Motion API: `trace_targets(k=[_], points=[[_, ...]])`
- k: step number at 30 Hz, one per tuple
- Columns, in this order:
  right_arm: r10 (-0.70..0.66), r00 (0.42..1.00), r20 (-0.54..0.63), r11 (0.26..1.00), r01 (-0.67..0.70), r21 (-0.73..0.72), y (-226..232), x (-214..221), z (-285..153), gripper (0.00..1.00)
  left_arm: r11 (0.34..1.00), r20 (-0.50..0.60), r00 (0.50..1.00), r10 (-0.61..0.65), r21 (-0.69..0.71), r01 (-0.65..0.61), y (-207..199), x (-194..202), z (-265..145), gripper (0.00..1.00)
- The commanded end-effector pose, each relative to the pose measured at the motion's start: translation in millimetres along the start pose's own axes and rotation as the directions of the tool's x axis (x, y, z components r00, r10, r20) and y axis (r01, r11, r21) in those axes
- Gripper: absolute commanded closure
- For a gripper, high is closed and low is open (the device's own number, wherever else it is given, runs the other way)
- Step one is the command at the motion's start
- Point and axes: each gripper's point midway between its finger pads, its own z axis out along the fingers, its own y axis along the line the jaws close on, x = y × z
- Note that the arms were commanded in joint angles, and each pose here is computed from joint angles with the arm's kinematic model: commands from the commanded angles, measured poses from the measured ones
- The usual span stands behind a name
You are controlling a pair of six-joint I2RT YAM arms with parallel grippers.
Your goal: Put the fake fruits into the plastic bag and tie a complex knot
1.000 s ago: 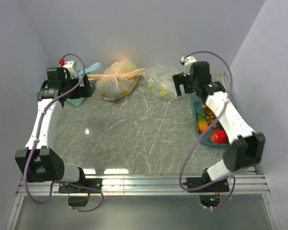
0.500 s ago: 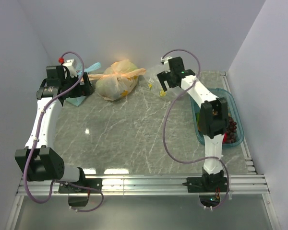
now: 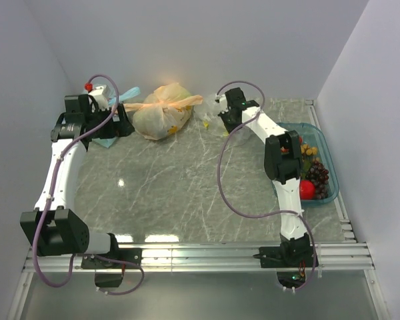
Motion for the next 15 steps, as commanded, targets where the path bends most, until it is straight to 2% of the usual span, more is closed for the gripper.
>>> trace_targets(k=[1,3,4,5,7,8,9,10,11,12,13,14,15], points=[[0.043,0.989,0.143,0.984,-0.018,-0.177,23.8,-50.3,-83.3,1.00,0.987,0.097,0.991,0.090,0.125,-0.102,-29.3,-16.5,-21.1,0.01],[0.117,0.975,0.190,0.956,-0.059,-0.288,34.7,-63.2,-119.0,1.00,0.971,0.124,0.984,0.126,0.189,-0.148,-40.9,-16.0,-25.4,0.01],[0.147,0.962,0.231,0.933,-0.057,-0.356,41.5,-72.4,-153.1,1.00,0.963,0.134,0.981,0.138,0.213,-0.164,-45.1,-15.3,-27.6,0.01],[0.187,0.950,0.250,0.864,-0.038,-0.501,62.5,-78.7,-178.0,1.00,0.953,0.157,0.977,0.146,0.242,-0.182,-51.1,-17.4,-28.5,0.01],[0.277,0.929,0.246,0.779,-0.067,-0.624,72.9,-83.4,-215.9,1.00,0.919,0.176,0.972,0.154,0.337,-0.207,-67.0,-7.0,-33.7,0.01],[0.334,0.920,0.206,0.678,-0.083,-0.731,87.6,-84.3,-238.7,1.00,0.907,0.201,0.968,0.152,0.361,-0.218,-70.9,-3.0,-34.9,0.01],[0.360,0.919,0.158,0.624,-0.112,-0.773,94.6,-76.5,-241.6,1.00,0.890,0.223,0.963,0.151,0.393,-0.231,-77.4,-1.2,-37.7,0.01],[0.387,0.901,0.196,0.582,-0.074,-0.810,92.5,-84.0,-259.7,1.00,0.868,0.239,0.960,0.149,0.434,-0.242,-84.8,2.4,-41.1,0.01],[0.413,0.894,0.174,0.525,-0.077,-0.848,96.4,-83.2,-267.3,1.00,0.857,0.250,0.959,0.137,0.455,-0.241,-88.8,5.3,-43.4,0.01],[0.459,0.888,0.010,0.363,-0.177,-0.915,109.8,-67.4,-274.2,1.00,0.842,0.302,0.942,0.146,0.463,-0.279,-92.0,7.2,-46.2,0.01],[0.477,0.874,0.097,0.335,-0.078,-0.939,104.9,-80.4,-288.9,1.00,0.821,0.317,0.937,0.147,0.490,-0.294,-96.8,12.1,-49.8,0.01],[0.524,0.849,-0.060,0.209,-0.197,-0.958,108.8,-79.7,-300.1,1.00,0.809,0.329,0.932,0.150,0.502,-0.307,-97.8,22.8,-50.5,0.01],[0.515,0.840,-0.171,0.113,-0.264,-0.958,115.3,-61.7,-292.4,1.00,0.792,0.367,0.915,0.167,0.503,-0.346,-100.8,22.6,-52.0,0.01]])
